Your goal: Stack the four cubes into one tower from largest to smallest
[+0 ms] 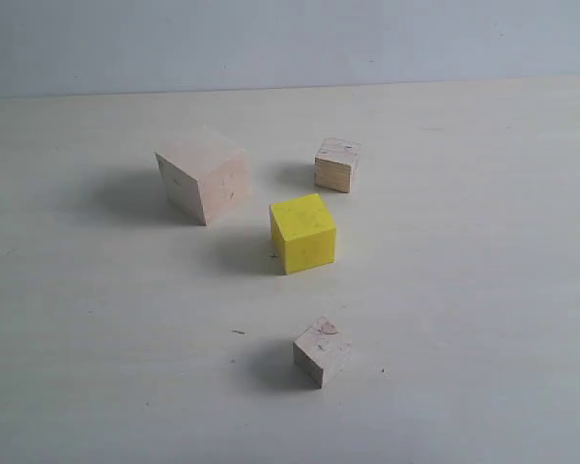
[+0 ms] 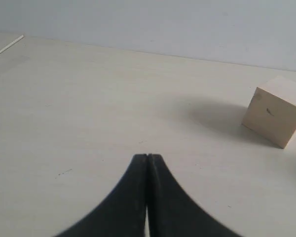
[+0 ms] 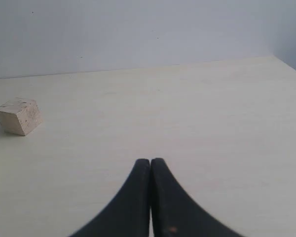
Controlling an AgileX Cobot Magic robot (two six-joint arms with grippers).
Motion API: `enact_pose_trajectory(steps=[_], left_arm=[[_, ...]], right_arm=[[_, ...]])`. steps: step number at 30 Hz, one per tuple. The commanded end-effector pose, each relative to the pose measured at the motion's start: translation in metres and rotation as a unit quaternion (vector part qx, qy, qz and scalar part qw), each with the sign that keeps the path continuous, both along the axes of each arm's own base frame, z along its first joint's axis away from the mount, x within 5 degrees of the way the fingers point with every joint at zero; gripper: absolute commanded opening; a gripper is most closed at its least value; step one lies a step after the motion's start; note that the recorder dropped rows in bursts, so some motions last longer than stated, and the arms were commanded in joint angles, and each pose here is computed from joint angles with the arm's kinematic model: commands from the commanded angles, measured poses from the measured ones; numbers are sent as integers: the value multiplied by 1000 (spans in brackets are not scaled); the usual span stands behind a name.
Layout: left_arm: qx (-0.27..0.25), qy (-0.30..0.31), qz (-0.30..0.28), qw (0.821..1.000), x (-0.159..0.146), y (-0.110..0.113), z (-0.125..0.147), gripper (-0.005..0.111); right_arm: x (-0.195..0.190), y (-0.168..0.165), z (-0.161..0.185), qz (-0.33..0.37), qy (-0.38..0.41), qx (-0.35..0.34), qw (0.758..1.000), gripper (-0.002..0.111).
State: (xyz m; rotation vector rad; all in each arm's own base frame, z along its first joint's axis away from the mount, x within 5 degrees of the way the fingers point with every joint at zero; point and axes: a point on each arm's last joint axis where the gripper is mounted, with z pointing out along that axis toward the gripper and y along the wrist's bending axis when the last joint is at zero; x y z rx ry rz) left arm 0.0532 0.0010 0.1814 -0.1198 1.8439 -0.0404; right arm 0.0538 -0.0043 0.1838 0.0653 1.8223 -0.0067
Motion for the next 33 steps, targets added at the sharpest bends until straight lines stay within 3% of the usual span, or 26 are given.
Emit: enact_pose_trajectory(steps=[1, 15, 20, 33], left_arm=[[-6, -4, -2, 1000, 0, 0, 0, 0], [-5, -12, -1, 1000, 0, 0, 1, 0], [3, -175, 11, 985, 3, 2, 31, 0], [6, -212, 14, 977, 2, 3, 37, 0]], right_arm=[[0, 0, 0, -2, -5, -4, 1000, 0], [0, 0, 0, -2, -5, -4, 1000, 0], [0, 0, 0, -2, -5, -4, 1000, 0], [0, 0, 0, -1, -5, -4, 1000, 0]])
